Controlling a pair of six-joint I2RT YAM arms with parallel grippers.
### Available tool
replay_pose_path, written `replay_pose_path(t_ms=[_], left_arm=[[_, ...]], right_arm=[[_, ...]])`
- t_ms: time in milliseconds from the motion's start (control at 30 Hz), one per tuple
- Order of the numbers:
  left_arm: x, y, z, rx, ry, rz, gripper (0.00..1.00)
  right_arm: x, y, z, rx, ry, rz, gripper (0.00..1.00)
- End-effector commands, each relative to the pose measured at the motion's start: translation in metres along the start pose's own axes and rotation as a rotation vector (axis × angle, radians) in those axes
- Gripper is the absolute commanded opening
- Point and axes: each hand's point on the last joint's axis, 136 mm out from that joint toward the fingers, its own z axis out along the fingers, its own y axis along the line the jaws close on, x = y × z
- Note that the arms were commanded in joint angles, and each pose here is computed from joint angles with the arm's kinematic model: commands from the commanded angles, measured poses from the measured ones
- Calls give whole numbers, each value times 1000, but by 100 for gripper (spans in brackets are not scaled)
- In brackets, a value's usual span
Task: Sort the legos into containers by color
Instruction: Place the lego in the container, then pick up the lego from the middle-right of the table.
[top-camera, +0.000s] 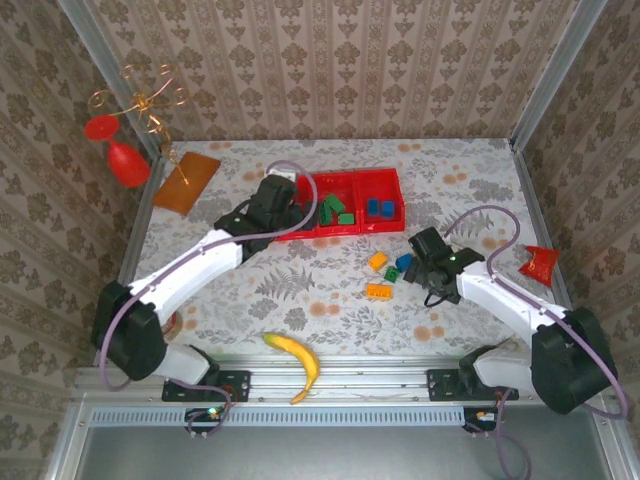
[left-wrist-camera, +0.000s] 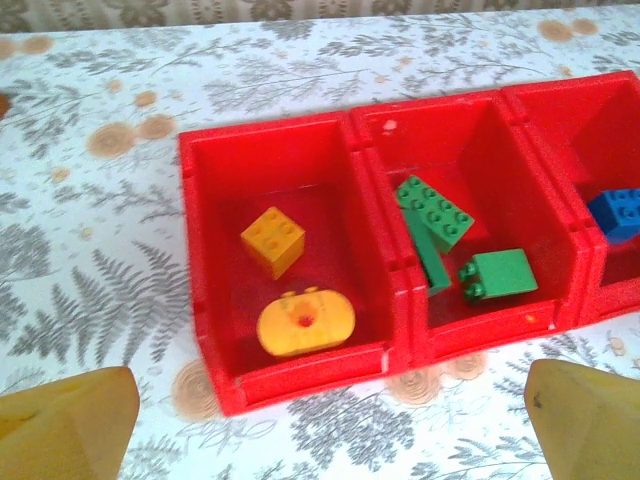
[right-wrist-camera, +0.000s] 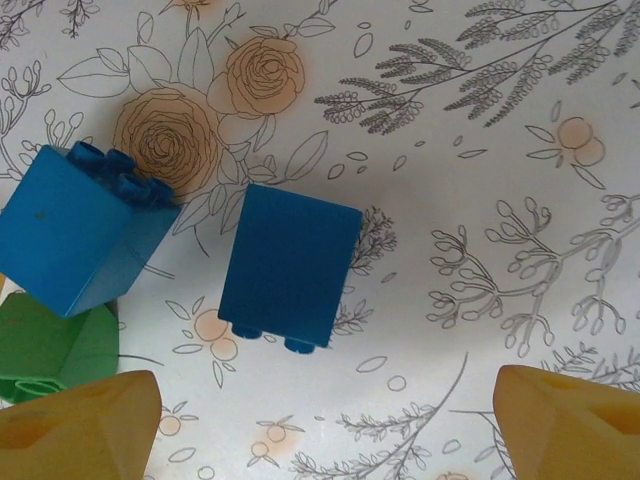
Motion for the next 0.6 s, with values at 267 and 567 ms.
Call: replay_pose_path(t_ms=[267,567], left_arm=[[27,48,-16,-62,-20,-170,100],[38,56,-14,-66,5,-200,100]], right_arm=[[-6,11,14,8,37,-13,80],[-2,12,27,19,72,-21,75]])
